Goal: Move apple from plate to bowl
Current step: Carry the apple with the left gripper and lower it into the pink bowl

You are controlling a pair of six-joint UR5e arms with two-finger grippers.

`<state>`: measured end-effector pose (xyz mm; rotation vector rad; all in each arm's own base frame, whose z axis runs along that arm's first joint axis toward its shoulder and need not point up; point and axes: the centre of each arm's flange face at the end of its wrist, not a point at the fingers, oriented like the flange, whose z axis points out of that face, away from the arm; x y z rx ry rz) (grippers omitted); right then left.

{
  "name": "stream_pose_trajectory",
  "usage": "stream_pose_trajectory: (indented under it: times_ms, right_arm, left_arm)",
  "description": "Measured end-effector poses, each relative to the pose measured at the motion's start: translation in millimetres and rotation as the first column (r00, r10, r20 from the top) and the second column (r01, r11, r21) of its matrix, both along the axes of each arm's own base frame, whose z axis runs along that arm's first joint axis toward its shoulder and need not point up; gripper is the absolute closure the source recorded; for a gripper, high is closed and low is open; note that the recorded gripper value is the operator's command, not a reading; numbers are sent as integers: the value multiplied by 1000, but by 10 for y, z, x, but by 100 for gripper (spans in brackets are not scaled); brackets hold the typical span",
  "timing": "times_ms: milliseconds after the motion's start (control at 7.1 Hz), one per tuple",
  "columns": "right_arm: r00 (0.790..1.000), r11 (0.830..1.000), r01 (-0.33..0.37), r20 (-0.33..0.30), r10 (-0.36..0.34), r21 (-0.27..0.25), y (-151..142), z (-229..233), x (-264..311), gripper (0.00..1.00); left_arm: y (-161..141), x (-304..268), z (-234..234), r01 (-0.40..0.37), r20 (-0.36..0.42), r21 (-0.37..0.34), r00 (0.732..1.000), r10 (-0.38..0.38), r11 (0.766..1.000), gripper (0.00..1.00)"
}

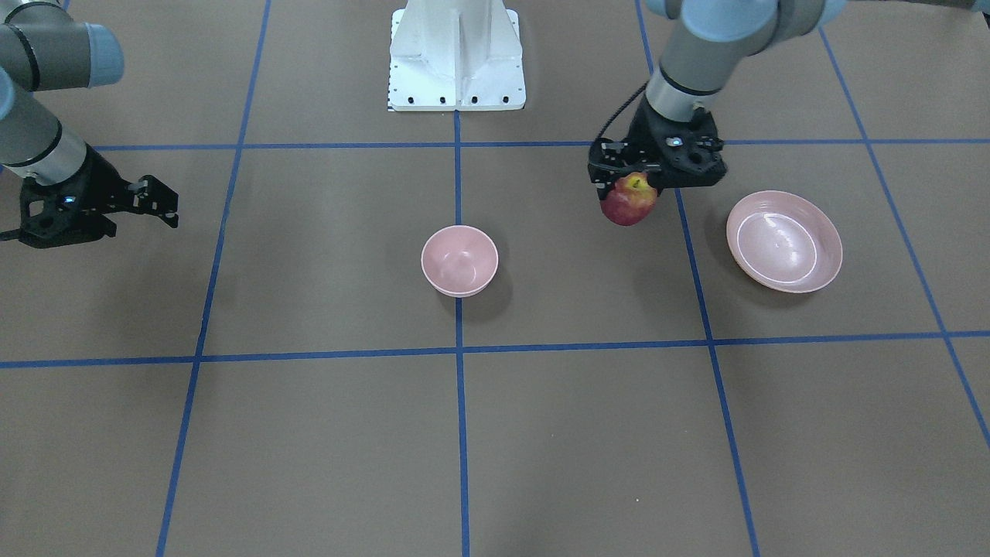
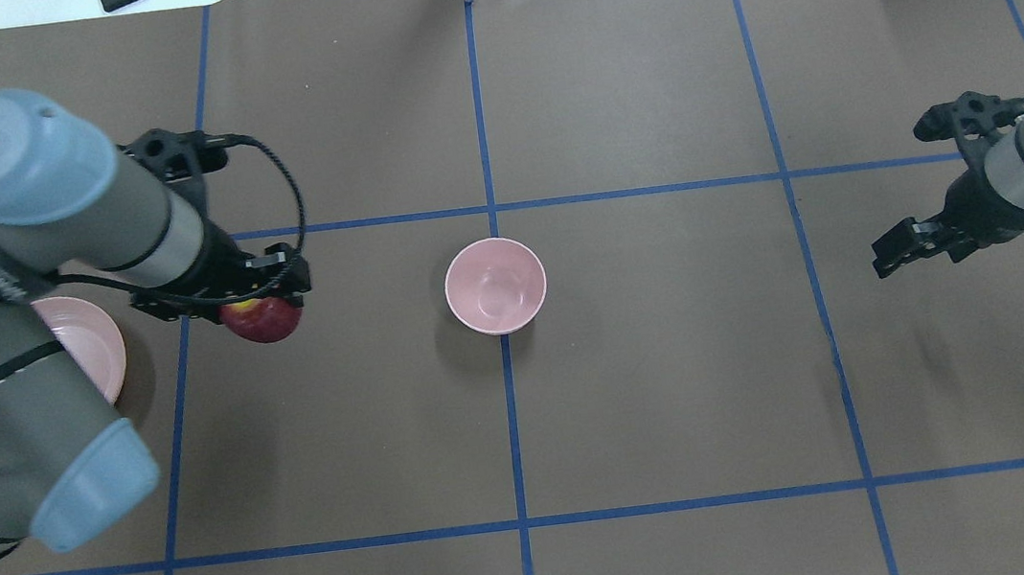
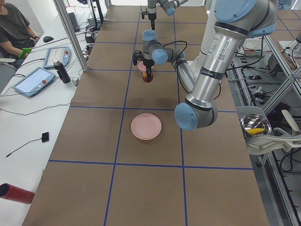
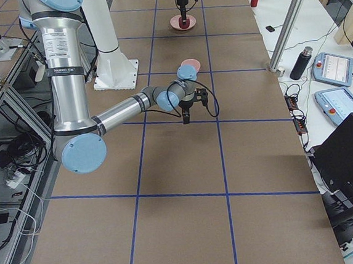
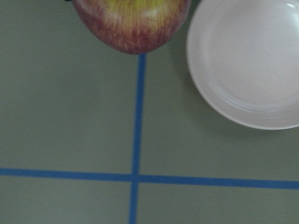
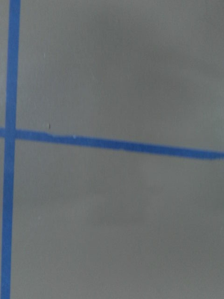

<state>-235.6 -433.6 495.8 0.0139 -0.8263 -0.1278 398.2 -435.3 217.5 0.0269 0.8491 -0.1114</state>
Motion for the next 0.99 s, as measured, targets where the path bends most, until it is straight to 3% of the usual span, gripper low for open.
stream_pose_trajectory:
  times_ms: [423,705,987]
  right_arm:
    - [998,997,49,-43,-46,57,100,567,780,0]
    - [998,997,58,-39,-56,55,138,645,877,0]
    - [998,997,65,-27,-64,47,159,654,879,0]
  left_arm:
    - [-473,1152,-977,72,55,-29,996,-70,997,100]
    - [-594,1736,-978,63,64,-33,996,-60,997,100]
    - [-498,2042,-820,41,68,-32,997,-39,999,100]
